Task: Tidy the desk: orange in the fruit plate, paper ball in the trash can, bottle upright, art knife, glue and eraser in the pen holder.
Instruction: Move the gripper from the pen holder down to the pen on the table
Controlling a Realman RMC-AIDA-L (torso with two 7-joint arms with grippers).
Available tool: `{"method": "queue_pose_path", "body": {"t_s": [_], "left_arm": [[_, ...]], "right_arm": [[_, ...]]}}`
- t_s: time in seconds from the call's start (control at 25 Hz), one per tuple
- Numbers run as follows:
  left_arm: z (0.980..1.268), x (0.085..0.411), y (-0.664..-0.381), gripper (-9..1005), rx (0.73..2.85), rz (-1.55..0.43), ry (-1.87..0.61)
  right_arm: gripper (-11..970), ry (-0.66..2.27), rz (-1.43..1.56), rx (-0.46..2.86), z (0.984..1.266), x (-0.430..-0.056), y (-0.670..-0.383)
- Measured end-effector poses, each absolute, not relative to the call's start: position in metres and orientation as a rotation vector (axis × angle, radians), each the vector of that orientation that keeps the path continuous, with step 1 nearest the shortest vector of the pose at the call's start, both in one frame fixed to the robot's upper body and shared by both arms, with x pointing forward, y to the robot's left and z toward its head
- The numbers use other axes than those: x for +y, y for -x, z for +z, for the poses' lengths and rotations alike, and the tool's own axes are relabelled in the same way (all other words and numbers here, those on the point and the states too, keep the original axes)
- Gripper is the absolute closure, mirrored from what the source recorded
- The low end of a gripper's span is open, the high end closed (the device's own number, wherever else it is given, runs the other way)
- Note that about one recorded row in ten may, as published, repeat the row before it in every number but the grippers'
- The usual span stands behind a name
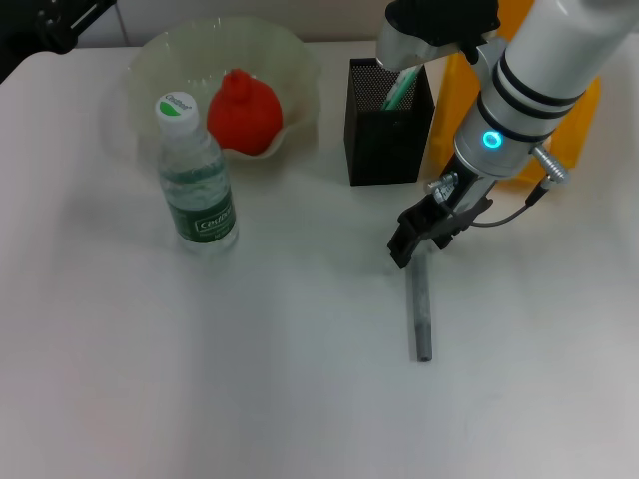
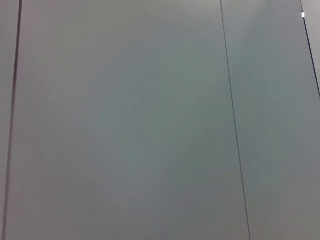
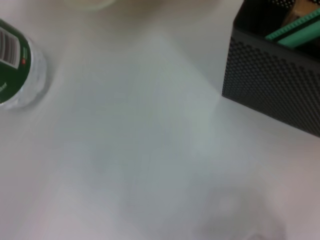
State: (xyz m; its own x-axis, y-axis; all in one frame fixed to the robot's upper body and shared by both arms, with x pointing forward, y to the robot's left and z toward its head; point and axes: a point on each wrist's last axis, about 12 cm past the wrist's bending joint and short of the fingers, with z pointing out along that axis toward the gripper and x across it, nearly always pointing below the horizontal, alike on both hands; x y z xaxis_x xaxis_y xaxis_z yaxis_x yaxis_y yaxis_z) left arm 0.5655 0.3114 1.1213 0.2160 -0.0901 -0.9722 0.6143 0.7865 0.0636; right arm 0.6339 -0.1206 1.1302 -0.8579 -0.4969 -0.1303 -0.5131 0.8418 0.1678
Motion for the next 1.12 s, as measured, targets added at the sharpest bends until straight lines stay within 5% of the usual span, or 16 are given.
{"method": "queue_pose_path", "body": {"t_s": [0.48, 0.88, 1.12], "left_arm": [[1.1210, 0.3125, -0.5647, 254, 1.266, -0.508, -0.491], [1.1200, 0.3134, -0.5636, 254, 1.269, -0.506, -0.489], [1.1189, 0.3147, -0.5619, 254, 1.271, -0.504, -0.486]], "right_arm": [[335, 0.812, 0.294, 2.942, 1.1271, -0.1201, -0.6323], [572, 0.808, 0.298, 2.948, 1.1255, -0.1200, -0.6316], [597, 0.806, 0.296, 2.943, 1.1256, -0.1200, -0.6323]]}}
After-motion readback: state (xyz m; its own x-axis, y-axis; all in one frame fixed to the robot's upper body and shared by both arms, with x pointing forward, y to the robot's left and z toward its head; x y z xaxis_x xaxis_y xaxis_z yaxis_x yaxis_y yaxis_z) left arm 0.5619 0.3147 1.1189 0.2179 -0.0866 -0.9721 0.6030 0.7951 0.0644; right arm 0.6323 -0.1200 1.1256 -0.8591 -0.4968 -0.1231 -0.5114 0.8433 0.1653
